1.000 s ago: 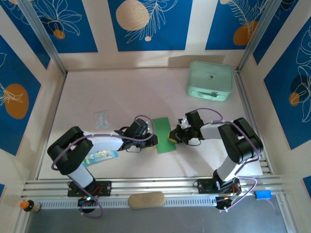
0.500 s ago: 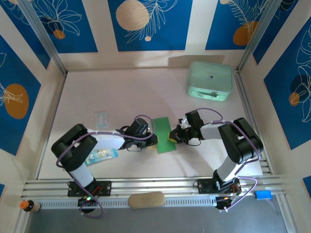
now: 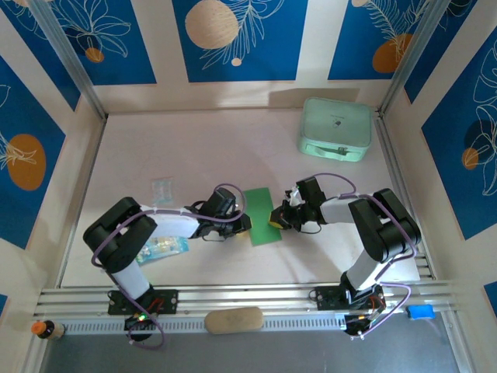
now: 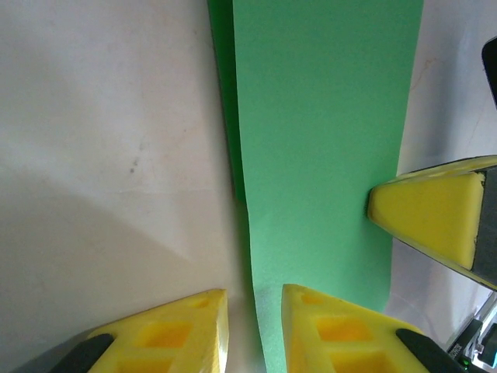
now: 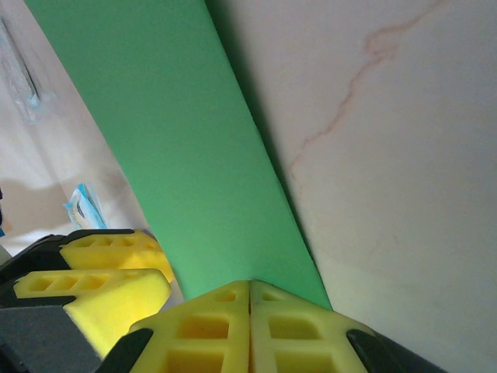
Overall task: Fold a paper plane with a square sheet of paper (pick it up from the middle)
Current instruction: Third fold the triangle at the center of the table.
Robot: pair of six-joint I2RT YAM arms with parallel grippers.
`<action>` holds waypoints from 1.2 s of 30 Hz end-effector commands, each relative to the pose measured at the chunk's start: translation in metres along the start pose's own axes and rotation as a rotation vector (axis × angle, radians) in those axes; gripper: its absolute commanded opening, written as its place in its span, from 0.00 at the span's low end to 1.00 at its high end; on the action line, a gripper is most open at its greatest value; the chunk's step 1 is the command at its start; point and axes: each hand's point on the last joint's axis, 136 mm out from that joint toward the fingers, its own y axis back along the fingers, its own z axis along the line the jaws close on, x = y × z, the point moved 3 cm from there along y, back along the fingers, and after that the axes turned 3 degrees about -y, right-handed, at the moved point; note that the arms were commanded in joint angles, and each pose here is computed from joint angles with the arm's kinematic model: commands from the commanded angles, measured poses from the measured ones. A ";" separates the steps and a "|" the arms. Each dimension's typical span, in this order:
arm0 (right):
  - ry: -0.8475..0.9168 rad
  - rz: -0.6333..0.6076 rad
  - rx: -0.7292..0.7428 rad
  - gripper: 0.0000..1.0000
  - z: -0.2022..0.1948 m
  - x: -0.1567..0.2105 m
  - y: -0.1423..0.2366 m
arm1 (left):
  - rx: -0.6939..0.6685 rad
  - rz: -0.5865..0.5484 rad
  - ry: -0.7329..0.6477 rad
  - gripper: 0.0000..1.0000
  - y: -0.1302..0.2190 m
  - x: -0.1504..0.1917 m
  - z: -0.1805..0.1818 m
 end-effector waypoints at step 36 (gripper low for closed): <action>-0.084 0.031 0.088 0.07 -0.029 0.014 0.001 | 0.100 -0.038 0.006 0.16 -0.008 -0.011 -0.017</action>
